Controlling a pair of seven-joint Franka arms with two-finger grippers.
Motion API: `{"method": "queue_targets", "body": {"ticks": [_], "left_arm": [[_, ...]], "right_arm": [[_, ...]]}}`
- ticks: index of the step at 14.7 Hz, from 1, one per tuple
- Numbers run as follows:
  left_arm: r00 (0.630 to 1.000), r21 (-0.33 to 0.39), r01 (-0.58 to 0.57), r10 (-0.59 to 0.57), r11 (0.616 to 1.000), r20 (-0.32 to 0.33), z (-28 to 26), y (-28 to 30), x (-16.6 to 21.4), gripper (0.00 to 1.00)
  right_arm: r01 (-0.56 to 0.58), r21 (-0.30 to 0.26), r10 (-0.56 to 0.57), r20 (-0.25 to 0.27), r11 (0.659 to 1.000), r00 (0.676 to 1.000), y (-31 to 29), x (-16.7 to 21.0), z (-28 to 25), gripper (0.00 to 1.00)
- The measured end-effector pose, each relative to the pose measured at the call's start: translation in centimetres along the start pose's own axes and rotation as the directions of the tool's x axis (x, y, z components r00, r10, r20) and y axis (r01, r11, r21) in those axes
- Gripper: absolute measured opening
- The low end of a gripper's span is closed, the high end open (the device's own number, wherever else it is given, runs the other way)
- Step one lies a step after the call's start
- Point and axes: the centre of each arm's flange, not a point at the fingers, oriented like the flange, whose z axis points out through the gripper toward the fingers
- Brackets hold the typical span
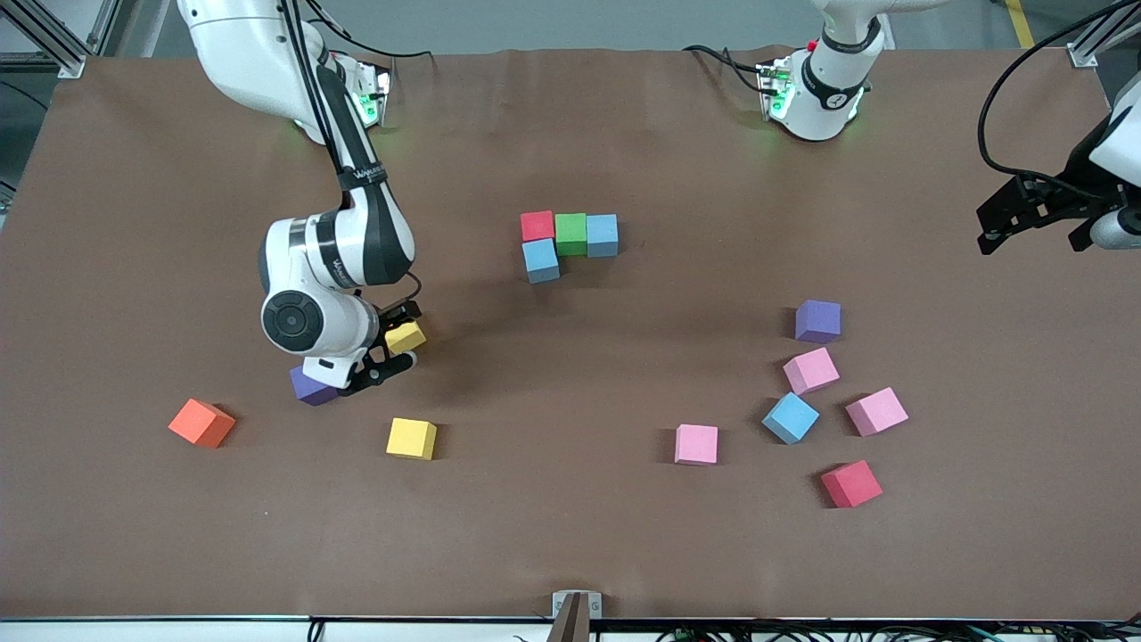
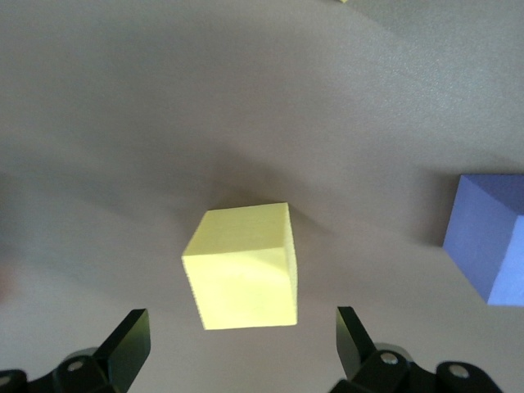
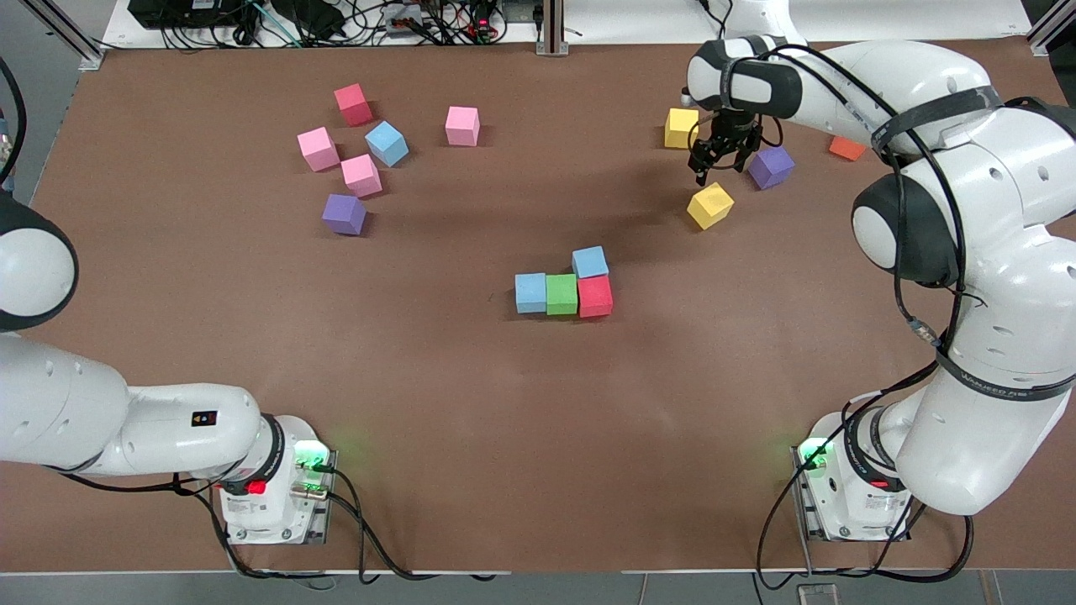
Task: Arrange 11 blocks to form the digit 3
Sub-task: 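Move the right gripper over to the yellow cube, then grasp the yellow cube with the right gripper and lift it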
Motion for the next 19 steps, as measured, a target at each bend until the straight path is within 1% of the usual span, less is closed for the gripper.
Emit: {"method": "queue_targets", "body": {"ticks": [3,7,12,19], "left_arm": [[1.000,-0.004,-0.005,0.005,1.000,-0.002,0.0,0.3,0.0,1.00],[1.000,-0.014,-0.006,0.006,1.000,0.003,0.2,0.5,0.1,1.00],[1.000,-0.014,-0.005,0.005,1.000,0.007,0.5,0.4,0.2,1.00],[1.000,-0.014,0.000,0.000,1.000,0.010,0.6,0.2,0.2,1.00]], "right_arm": [[0.017,0.002,-0.017,0.005,1.000,1.000,0.6,-0.3,0.7,1.00],[0.031,-0.004,-0.031,-0.009,1.000,0.999,-0.2,-0.3,2.2,1.00],[0.043,-0.003,-0.043,0.004,0.999,0.999,-1.0,-0.7,4.1,1.00],[0.064,-0.026,-0.065,-0.038,0.998,0.997,-0.2,-0.4,3.9,1.00]]}}
